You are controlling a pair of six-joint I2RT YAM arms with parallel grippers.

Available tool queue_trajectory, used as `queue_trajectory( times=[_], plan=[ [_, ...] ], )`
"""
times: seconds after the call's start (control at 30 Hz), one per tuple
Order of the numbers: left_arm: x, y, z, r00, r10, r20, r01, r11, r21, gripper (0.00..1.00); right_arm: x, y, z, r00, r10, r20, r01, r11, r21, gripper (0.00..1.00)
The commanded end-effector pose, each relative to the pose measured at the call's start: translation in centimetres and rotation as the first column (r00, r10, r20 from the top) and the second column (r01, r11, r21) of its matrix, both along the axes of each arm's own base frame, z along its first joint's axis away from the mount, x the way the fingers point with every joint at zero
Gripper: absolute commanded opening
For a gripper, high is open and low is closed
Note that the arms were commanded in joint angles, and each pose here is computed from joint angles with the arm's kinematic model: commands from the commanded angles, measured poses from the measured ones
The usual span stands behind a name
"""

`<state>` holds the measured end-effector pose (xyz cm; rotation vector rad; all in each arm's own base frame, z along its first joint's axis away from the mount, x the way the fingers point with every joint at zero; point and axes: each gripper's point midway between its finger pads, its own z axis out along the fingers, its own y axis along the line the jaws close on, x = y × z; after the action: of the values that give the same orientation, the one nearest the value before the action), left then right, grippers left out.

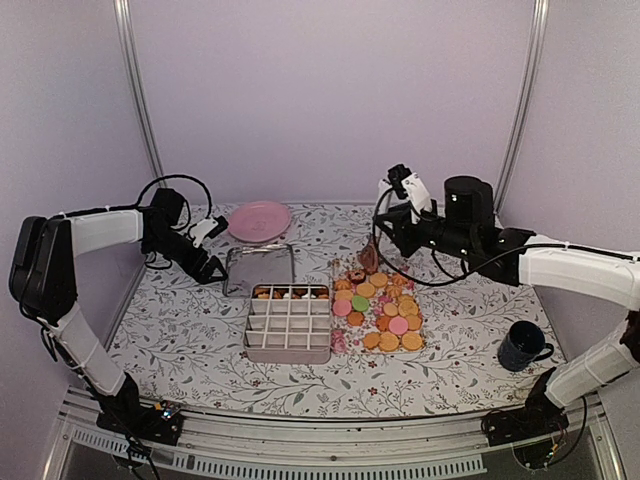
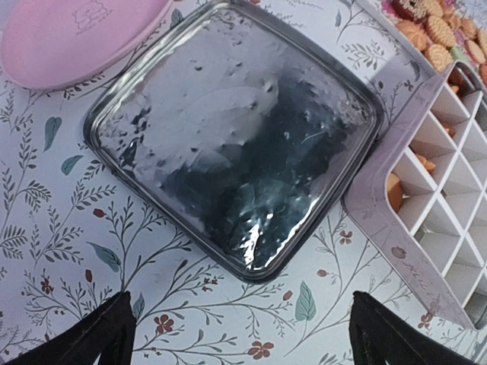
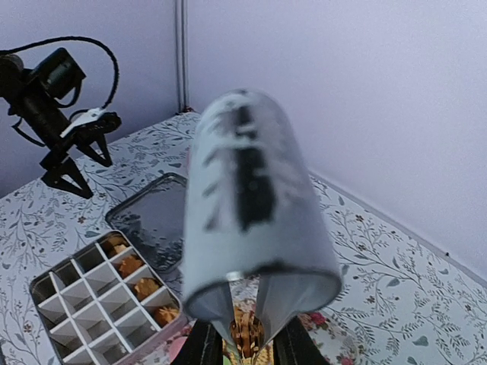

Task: Pack the cookies
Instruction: Pick up the fake cookies from the plate, then place the fake cookies in the empty pocket of the box.

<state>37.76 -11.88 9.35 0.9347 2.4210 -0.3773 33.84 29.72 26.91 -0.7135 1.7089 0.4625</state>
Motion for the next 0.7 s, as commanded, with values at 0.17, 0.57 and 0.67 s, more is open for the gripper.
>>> queue_trajectory(
  times=[0.17,0.57,0.67],
  plan=[
    [-0.4,1.1,-0.1,0.999,0.028,-0.021,-0.028,1.000,-0.008,0.99,-4.0,14.1,4.6,0.947,0.319,0.040,-0.321,0.936,0.145,0.00],
    [-1.3,1.6,-0.1,1.000,0.031,-0.005,-0.031,1.000,0.002,0.99,-5.5,22.2,0.3,0.890,0.452,-0.059,-0.437,0.883,0.172,0.00],
    [-1.4,1.9,-0.3,0.999,0.040,0.004,-0.041,0.999,0.013,0.99,-5.9,22.7,-0.6,0.883,0.463,-0.077,-0.447,0.879,0.167,0.00]
  ],
)
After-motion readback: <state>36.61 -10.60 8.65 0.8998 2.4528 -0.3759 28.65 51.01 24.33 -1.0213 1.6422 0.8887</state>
